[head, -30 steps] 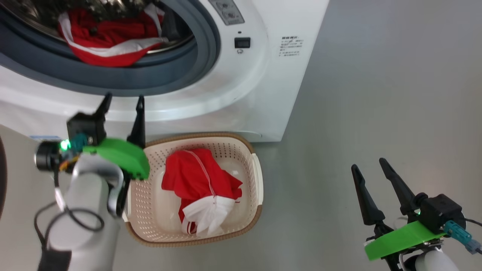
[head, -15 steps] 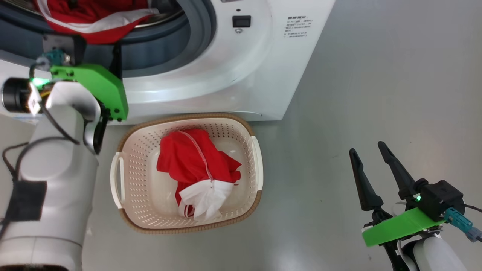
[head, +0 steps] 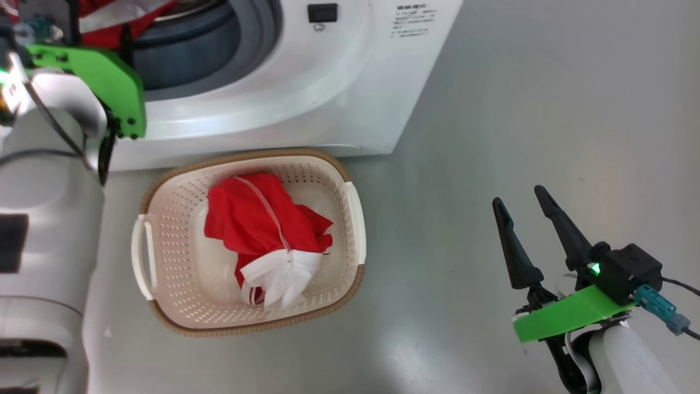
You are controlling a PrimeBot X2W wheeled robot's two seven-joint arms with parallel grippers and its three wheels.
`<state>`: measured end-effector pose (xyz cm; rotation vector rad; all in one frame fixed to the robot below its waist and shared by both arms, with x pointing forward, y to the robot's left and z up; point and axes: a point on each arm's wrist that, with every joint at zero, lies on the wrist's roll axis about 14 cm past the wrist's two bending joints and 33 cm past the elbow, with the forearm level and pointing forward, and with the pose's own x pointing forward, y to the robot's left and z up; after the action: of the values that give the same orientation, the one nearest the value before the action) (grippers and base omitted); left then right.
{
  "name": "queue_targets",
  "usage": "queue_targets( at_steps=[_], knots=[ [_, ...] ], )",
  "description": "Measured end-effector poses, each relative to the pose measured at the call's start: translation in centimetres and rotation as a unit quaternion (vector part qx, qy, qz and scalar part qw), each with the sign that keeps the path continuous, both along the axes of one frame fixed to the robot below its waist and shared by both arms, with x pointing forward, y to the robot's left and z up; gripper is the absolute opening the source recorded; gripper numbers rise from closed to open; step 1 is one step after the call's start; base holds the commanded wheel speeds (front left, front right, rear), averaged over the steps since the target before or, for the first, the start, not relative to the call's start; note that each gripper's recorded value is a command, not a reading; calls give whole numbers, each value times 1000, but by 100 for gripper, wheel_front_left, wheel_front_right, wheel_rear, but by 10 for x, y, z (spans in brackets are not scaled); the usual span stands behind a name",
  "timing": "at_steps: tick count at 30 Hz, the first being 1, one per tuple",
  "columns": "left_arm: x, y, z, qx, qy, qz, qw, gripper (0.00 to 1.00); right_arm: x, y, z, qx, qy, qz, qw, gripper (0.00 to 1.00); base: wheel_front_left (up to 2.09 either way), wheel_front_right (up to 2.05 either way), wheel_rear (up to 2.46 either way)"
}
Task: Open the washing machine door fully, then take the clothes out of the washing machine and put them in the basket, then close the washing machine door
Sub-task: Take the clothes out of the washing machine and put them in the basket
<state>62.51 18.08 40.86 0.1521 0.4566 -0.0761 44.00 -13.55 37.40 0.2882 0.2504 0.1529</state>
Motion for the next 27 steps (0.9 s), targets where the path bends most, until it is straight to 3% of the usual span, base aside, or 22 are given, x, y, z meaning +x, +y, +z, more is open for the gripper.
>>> queue_targets(
  at_steps=[25, 27],
  knots=[
    [27, 7, -37, 71, 27, -21, 997, 100, 6, -8, -15, -5, 15, -12, 1000, 100, 0, 0, 0],
    [27, 8, -37, 78, 28, -21, 996, 92, 6, -8, -15, -4, 15, -13, 1000, 100, 0, 0, 0]
  ],
)
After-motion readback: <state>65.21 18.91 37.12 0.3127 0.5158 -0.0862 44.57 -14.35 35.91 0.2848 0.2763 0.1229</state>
